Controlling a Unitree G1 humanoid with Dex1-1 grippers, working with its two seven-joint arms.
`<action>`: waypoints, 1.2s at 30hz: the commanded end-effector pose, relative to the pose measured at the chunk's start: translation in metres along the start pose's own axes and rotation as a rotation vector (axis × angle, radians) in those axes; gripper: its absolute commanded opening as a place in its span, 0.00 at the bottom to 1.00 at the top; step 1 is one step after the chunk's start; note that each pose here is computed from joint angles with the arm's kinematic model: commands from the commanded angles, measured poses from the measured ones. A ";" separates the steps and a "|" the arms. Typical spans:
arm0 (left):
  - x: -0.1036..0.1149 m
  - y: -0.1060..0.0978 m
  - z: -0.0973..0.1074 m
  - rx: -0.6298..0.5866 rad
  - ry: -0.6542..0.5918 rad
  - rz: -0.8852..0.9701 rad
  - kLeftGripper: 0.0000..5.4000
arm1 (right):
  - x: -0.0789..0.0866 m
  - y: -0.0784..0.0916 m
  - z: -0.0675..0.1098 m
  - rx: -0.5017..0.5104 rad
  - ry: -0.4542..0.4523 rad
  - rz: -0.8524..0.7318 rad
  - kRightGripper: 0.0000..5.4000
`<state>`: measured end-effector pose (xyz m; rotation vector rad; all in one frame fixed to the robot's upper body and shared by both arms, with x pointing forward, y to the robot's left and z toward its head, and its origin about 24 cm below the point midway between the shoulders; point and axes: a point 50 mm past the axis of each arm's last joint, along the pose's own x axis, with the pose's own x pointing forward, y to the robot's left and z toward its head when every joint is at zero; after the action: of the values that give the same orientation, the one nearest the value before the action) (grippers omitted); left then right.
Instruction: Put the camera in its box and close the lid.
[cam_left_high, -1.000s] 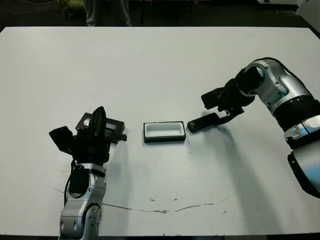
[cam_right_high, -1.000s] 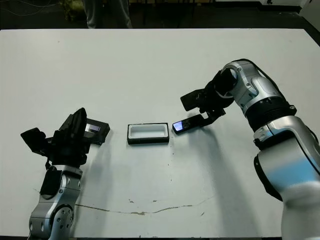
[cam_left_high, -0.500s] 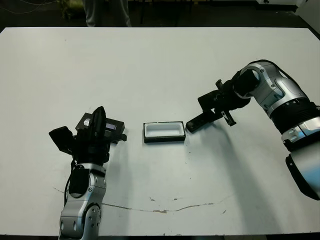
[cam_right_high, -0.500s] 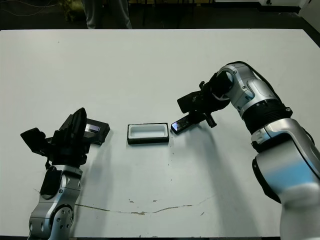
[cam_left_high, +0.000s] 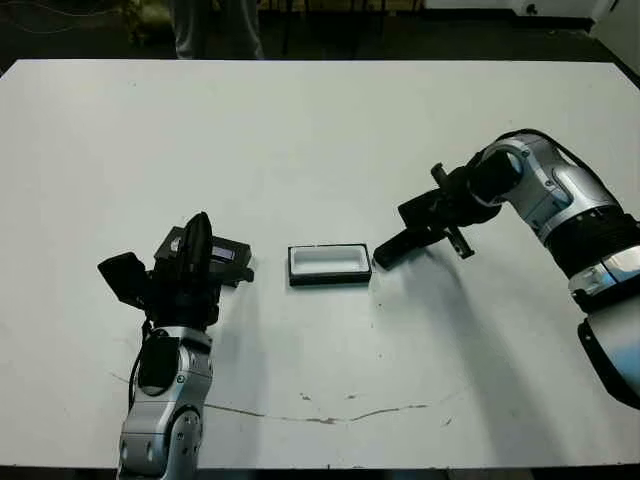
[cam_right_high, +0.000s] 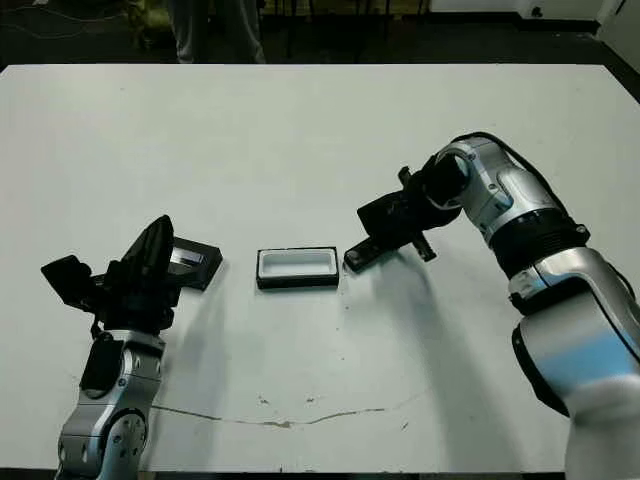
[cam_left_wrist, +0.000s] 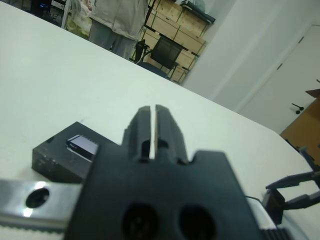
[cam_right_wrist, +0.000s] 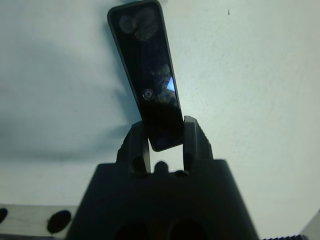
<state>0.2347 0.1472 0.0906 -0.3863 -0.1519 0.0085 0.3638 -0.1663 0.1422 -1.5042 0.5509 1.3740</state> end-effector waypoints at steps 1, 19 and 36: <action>-0.003 0.003 -0.004 0.011 0.025 0.022 0.00 | 0.007 0.018 -0.008 0.063 -0.026 0.037 0.07; -0.003 0.006 -0.005 0.009 0.023 0.021 0.00 | -0.023 0.020 -0.020 0.306 -0.181 -0.049 0.07; -0.005 0.007 -0.006 0.006 0.028 0.029 0.00 | -0.043 0.029 -0.008 0.512 -0.320 -0.322 0.07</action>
<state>0.2342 0.1485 0.0892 -0.3869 -0.1548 0.0088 0.3382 -0.1954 0.1707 -0.8879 0.3875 1.1391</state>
